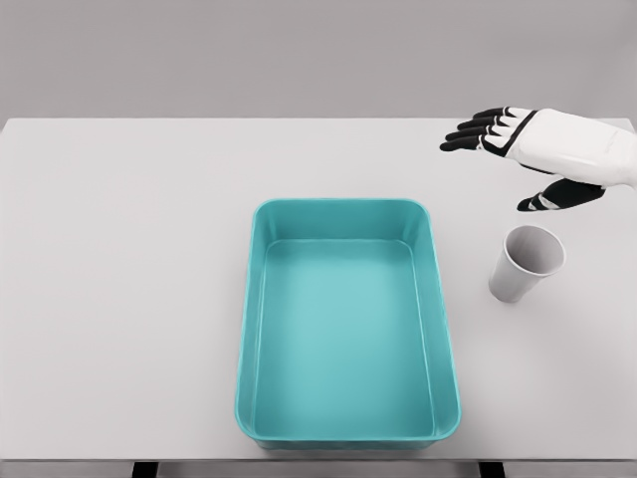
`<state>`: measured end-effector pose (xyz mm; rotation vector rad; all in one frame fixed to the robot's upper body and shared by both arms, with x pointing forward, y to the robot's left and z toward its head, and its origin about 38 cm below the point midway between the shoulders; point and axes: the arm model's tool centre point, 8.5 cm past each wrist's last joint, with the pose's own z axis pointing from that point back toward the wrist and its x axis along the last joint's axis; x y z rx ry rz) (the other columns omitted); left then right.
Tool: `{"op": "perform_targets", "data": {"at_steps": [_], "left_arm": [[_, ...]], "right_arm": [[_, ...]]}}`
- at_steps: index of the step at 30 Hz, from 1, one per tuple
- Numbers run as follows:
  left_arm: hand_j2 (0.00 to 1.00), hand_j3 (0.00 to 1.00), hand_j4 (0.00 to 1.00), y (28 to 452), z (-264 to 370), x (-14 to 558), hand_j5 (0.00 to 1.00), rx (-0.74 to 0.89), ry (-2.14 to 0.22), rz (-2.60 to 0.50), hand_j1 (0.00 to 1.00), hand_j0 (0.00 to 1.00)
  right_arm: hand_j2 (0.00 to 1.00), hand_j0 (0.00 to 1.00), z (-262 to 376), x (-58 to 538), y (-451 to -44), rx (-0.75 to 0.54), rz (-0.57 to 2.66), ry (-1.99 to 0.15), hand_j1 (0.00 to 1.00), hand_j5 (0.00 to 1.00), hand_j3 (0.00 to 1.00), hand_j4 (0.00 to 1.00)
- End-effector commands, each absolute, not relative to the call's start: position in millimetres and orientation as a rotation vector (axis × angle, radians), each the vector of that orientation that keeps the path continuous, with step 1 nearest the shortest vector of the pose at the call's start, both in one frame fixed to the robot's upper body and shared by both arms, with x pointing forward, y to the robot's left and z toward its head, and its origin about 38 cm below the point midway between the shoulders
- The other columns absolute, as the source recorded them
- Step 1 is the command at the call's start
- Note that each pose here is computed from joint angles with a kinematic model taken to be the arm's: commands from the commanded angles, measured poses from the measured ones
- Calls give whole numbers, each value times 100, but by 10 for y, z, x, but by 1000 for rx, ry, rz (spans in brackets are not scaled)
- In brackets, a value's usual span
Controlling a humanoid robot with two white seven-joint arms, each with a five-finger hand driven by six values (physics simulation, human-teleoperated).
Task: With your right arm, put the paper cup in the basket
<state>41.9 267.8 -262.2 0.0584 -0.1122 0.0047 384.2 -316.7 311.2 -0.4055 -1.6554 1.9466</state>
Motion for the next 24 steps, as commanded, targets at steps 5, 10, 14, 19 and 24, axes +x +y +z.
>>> {"op": "perform_targets", "data": {"at_steps": [5,10,14,19,24], "left_arm": [[100,100,100,2678,-2622,420,100,58,-112,5,100,100],[100,100,100,2678,-2622,420,100,58,-112,5,100,100],[100,100,100,2678,-2622,420,100,58,-112,5,100,100],[100,100,100,2678,-2622,420,100,58,-112,5,100,100],[100,100,100,2677,-2622,420,100,57,-112,4,100,100]], "right_arm": [[100,100,3118,3861,-3177,-441,1953,-1641,100,100,100,100],[100,100,3040,3853,-3033,-389,1887,-1759,100,100,100,100],[100,100,3084,3767,-3085,-401,1957,-1792,100,100,100,100],[100,100,3015,3740,-3364,-432,1875,-1675,100,100,100,100],[100,100,3223,3763,-3566,-398,1802,-1568,100,100,100,100]]}}
